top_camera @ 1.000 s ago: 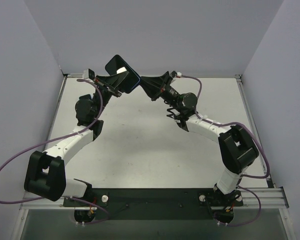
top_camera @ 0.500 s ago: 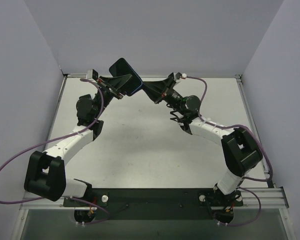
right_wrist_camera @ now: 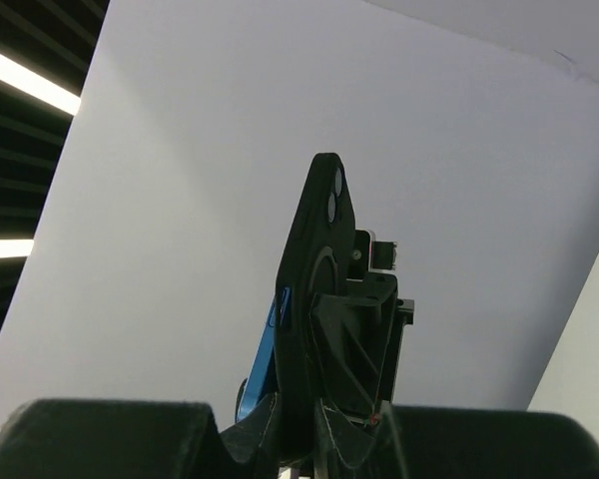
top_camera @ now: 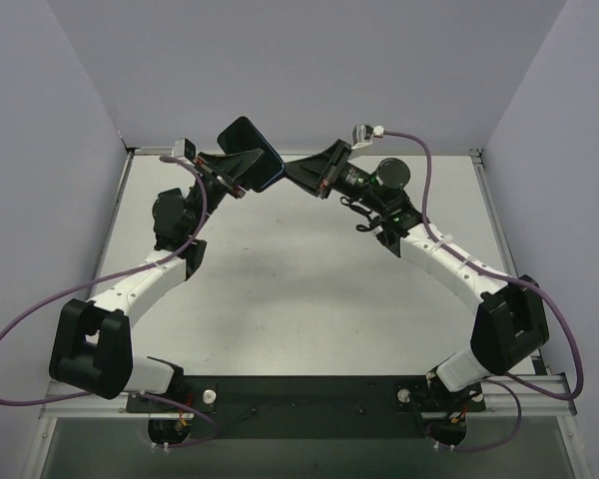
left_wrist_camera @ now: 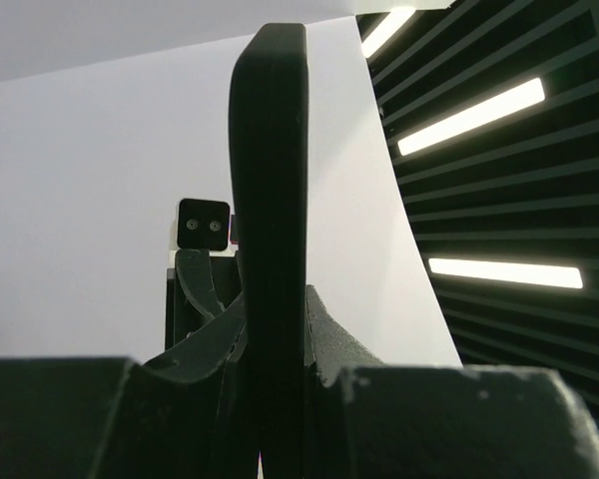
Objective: Take the phone out of the phone case
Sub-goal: Remove the phone case from the phone.
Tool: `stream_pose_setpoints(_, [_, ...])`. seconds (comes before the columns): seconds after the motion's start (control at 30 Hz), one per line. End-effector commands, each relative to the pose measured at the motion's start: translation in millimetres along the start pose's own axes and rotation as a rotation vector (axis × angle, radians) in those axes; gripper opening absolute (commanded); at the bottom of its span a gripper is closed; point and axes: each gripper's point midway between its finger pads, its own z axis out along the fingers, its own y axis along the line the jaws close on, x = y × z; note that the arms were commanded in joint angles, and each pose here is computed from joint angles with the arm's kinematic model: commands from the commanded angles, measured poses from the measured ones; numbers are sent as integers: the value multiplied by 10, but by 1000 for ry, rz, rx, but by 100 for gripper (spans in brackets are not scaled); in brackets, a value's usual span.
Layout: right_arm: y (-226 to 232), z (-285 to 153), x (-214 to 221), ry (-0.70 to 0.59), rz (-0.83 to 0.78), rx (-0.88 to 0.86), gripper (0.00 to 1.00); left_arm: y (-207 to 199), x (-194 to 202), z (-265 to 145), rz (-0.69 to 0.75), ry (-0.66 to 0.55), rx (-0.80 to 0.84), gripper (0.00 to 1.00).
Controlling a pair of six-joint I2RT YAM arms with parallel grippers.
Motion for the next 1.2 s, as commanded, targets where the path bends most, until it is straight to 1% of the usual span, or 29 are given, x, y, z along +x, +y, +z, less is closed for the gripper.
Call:
stream_pose_setpoints(0.0, [-1238,-72,659,249,132,362,12,-1060,1034,-324,107,399,365,0])
stream_pose_setpoints(0.07, [-1190,9,638,256,130,331,17,-1012,1088,-302,123,423,349,0])
stream_pose_setpoints(0.1, [-1128,36,659,279,142,309,20,-995,1160,-300,128,454,341,0])
stream_pose_setpoints(0.13, [-1097,75,656,287,139,292,25,-962,1186,-285,139,462,331,0])
stream_pose_setpoints(0.23, [-969,206,654,313,152,237,29,-841,1278,-238,132,493,290,0])
stream_pose_setpoints(0.27, [-987,245,656,319,163,230,29,-818,1304,-235,127,503,285,0])
stream_pose_setpoints(0.33, [-883,309,623,315,174,191,28,-740,1333,-215,112,511,274,0])
stream_pose_setpoints(0.37, [-866,319,616,311,183,180,26,-720,1335,-215,107,512,272,0])
stream_pose_setpoints(0.4, [-816,322,597,301,176,142,19,-700,1333,-211,102,511,269,0])
stream_pose_setpoints(0.47, [-759,289,565,289,199,118,5,-595,1334,-214,86,515,247,0])
stream_pose_setpoints(0.5, [-717,269,540,279,191,98,0,-543,1329,-218,81,515,236,0])
stream_pose_setpoints(0.53, [-780,213,553,273,200,112,0,-492,1325,-217,76,517,224,0])
stream_pose_setpoints(0.57, [-711,159,508,261,189,103,0,-386,1333,-242,68,527,194,0])
stream_pose_setpoints(0.63, [-846,38,532,258,182,164,0,-210,1331,-263,75,532,147,0])
stream_pose_setpoints(0.67, [-818,-25,494,241,100,178,0,-26,1318,-304,58,526,89,0])
stream_pose_setpoints(0.7, [-1019,-142,548,250,109,286,0,35,1311,-321,58,522,71,0])
stream_pose_setpoints(0.77, [-1071,-276,543,235,44,367,0,228,1311,-376,67,527,21,0])
stream_pose_setpoints(0.8, [-1204,-398,596,261,8,435,0,260,1325,-397,73,535,12,0])
stream_pose_setpoints(0.9, [-1287,-596,598,258,-53,515,0,424,1339,-437,93,553,-54,0])
stream_pose_setpoints(0.93, [-1299,-634,573,249,-58,524,0,472,1336,-445,126,554,-66,14])
stream_pose_setpoints(0.97, [-1290,-676,565,241,-62,527,0,602,1324,-455,117,555,-129,22])
stream_pose_setpoints(1.03, [-1315,-729,499,216,-79,555,0,712,1318,-479,144,558,-168,43])
stream_pose_setpoints(1.07, [-1272,-763,455,197,-93,564,0,737,1324,-498,154,565,-176,59])
stream_pose_setpoints(1.17, [-1190,-864,328,145,-172,610,0,883,1302,-564,183,565,-243,85])
